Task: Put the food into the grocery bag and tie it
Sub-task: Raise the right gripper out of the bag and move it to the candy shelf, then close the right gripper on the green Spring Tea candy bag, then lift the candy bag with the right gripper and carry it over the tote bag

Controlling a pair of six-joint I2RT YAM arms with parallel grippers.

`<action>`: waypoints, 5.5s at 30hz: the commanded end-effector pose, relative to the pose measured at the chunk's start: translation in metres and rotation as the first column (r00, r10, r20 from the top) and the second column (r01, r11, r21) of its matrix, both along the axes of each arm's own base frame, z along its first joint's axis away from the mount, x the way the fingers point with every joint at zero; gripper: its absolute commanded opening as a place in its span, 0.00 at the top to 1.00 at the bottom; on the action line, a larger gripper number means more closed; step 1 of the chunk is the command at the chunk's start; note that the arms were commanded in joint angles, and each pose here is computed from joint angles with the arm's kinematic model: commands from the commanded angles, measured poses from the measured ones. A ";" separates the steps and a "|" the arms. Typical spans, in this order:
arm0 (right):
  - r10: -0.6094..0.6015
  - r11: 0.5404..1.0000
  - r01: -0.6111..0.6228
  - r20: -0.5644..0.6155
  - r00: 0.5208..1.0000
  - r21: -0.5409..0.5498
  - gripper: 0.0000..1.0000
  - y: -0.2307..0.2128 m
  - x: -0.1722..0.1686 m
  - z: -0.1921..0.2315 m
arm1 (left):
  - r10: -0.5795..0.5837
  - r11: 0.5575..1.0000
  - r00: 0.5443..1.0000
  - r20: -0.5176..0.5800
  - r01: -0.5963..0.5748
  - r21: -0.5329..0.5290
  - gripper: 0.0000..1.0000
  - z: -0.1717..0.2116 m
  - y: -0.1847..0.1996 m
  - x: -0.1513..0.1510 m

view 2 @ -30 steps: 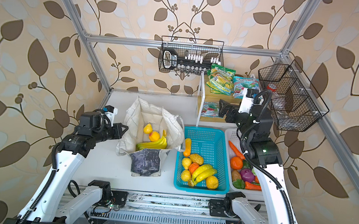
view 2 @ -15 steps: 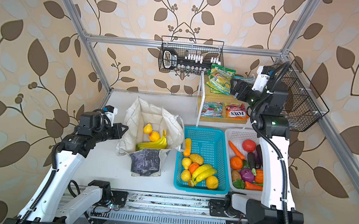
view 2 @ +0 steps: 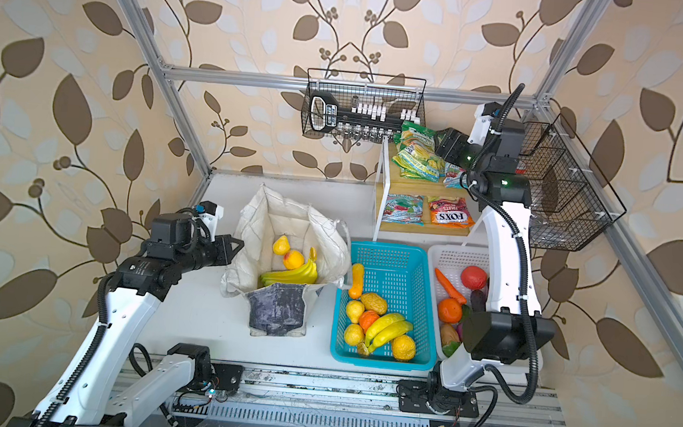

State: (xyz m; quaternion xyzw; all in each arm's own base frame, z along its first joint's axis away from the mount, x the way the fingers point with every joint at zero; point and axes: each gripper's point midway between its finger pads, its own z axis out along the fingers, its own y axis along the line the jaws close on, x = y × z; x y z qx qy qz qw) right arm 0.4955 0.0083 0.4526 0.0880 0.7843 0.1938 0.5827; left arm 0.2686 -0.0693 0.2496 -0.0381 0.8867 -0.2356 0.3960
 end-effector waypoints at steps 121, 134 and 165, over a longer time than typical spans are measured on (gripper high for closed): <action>0.394 0.895 -0.441 0.342 0.853 0.071 1.00 0.170 -0.165 0.106 | -0.020 1.000 0.999 0.027 0.020 0.007 1.00 0.007 -0.002 -0.001; 0.586 0.788 -0.606 0.168 0.793 0.108 1.00 0.261 -0.206 0.030 | -0.040 0.999 0.999 0.032 0.041 -0.015 1.00 0.009 -0.006 -0.002; 0.828 0.548 -0.834 -0.179 0.531 0.066 1.00 0.456 -0.184 -0.155 | -0.028 1.000 0.999 0.027 0.028 0.000 1.00 0.006 -0.003 0.000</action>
